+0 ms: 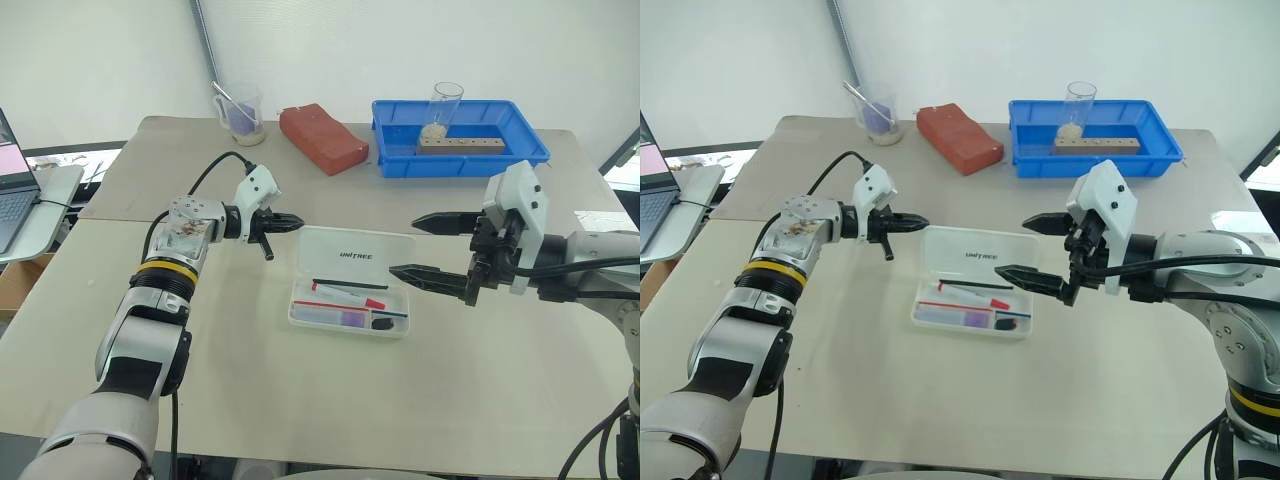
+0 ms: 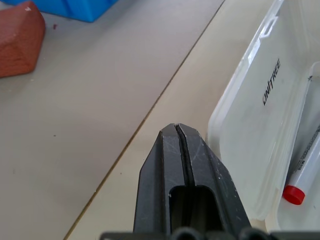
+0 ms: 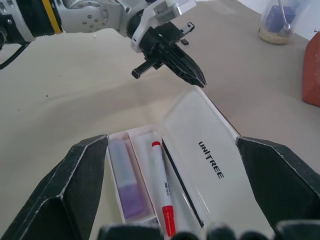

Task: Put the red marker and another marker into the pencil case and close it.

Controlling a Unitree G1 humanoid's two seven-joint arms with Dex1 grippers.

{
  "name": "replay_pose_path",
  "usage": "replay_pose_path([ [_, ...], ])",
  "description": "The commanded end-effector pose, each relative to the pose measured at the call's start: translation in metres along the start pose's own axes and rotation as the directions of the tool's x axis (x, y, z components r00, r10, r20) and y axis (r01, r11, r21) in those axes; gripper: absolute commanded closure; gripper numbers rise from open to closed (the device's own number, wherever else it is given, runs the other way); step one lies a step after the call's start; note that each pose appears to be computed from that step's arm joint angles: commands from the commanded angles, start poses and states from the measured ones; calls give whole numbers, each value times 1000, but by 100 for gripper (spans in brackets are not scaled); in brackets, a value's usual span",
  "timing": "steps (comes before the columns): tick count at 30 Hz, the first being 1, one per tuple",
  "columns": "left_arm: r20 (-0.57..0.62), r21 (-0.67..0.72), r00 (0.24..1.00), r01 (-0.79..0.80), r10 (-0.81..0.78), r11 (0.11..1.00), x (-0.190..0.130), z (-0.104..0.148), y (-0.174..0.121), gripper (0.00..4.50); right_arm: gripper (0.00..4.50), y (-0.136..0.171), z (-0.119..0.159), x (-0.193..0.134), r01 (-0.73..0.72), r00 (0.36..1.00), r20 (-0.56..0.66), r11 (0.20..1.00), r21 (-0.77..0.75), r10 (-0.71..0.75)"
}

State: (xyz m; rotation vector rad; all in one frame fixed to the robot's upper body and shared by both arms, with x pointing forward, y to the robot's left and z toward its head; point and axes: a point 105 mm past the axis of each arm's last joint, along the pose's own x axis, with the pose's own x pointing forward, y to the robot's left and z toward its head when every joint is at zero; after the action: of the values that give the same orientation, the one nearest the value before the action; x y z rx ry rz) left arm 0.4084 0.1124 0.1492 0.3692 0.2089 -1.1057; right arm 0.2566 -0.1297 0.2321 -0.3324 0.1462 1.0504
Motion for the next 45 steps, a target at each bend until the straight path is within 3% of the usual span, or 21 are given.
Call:
replay_pose_path([
  [1,34,56,998,49,-51,997,1,20,-1,448,0,9,13,-5,-21,999,31,999,-32,22],
  [10,-27,147,975,221,-220,964,-9,18,-24,448,0,8,13,-5,-25,999,27,999,-35,26],
  [17,-124,313,938,347,-324,884,-19,11,-58,448,0,9,12,-4,-62,998,9,997,-33,63],
  [22,-197,385,901,433,-386,815,-26,-3,-87,448,0,21,-16,-1,-130,985,-120,991,-45,123],
  [28,-234,418,883,468,-406,778,-18,-16,-110,448,0,26,-33,8,-146,980,-147,988,-51,137],
  [38,-302,436,877,476,-375,763,-10,-40,-120,448,0,24,-36,10,-140,981,-141,989,-45,133],
  [45,-125,363,957,289,-261,886,-29,-1,-93,448,0,13,-44,6,-114,982,-158,993,-29,108],
])
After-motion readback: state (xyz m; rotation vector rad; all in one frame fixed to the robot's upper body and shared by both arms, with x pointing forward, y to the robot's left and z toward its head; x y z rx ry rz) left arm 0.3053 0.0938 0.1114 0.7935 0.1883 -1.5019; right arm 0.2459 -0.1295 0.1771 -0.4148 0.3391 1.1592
